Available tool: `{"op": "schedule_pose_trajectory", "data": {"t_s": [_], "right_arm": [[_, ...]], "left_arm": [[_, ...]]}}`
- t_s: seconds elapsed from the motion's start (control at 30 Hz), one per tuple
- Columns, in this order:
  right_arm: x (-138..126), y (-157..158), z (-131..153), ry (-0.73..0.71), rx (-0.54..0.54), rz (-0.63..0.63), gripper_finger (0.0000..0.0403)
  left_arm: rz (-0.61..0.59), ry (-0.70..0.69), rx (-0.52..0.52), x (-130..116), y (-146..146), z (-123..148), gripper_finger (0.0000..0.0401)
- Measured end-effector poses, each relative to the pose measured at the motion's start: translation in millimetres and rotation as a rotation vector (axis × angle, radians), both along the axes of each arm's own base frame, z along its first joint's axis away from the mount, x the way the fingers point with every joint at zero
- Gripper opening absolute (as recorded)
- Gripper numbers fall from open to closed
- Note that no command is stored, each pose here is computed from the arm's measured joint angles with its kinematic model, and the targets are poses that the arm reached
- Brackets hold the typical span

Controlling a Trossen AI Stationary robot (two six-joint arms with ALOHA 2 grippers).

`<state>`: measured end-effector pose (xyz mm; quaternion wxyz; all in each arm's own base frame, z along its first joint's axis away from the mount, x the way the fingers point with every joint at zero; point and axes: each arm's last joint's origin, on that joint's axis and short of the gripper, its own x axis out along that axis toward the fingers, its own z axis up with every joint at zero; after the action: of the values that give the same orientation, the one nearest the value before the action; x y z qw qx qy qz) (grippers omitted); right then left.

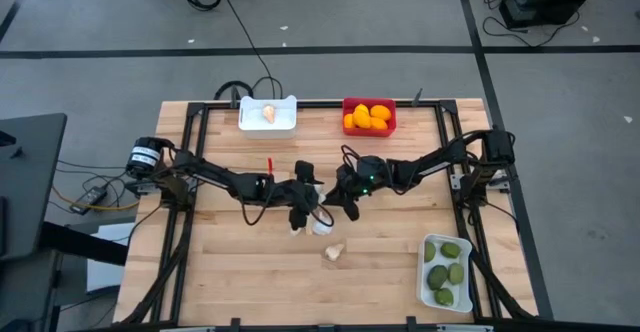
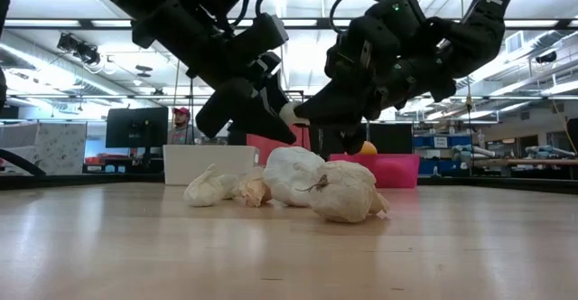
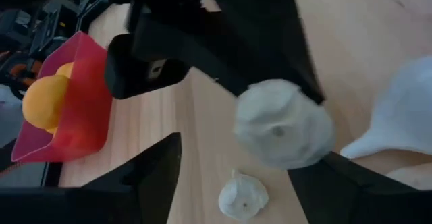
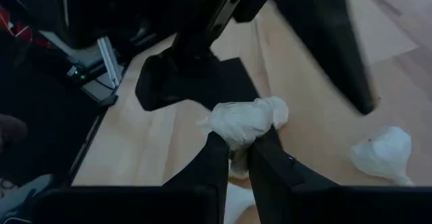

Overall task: Sort produce into baskets
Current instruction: Put the white garlic into the top white bin

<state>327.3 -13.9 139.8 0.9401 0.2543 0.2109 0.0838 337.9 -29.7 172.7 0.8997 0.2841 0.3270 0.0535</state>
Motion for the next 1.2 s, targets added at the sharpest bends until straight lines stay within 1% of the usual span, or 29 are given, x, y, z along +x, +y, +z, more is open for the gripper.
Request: {"op": "schedule_pose_trajectory", "data": {"t_s": [0.13, 0.33, 0.47, 0.63, 0.87, 1.1, 1.2], "right_arm": [[-1, 0, -2, 0.025, 0.006, -0.009, 0.0062], [-1, -1, -3, 0.039, 0.013, -0.012, 0.006], [-1, -1, -2, 0.029, 0.011, 0.001, 0.006], [-1, -1, -2, 0.028, 0.008, 0.002, 0.006], [-1, -1, -3, 0.029, 0.006, 0.004, 0.006], [-1, -1, -2, 0.025, -0.001, 0.007, 0.0059], [-1, -1, -2, 0.024, -0.003, 0.008, 0.0059]], "left_arm": [[-0.036, -0.002, 0.019, 0, -9, 1, 0.0273], [-0.115, 0.014, 0.093, -3, -25, 1, 0.0247], [-0.115, -0.02, 0.087, -1, -26, 4, 0.0227], [-0.112, -0.07, 0.083, 2, -26, 8, 0.0213], [-0.113, -0.02, 0.092, -1, -26, 4, 0.0193], [-0.109, -0.017, 0.092, -1, -25, 3, 0.019], [-0.1, -0.01, 0.1, -2, -25, 3, 0.0182]]}}
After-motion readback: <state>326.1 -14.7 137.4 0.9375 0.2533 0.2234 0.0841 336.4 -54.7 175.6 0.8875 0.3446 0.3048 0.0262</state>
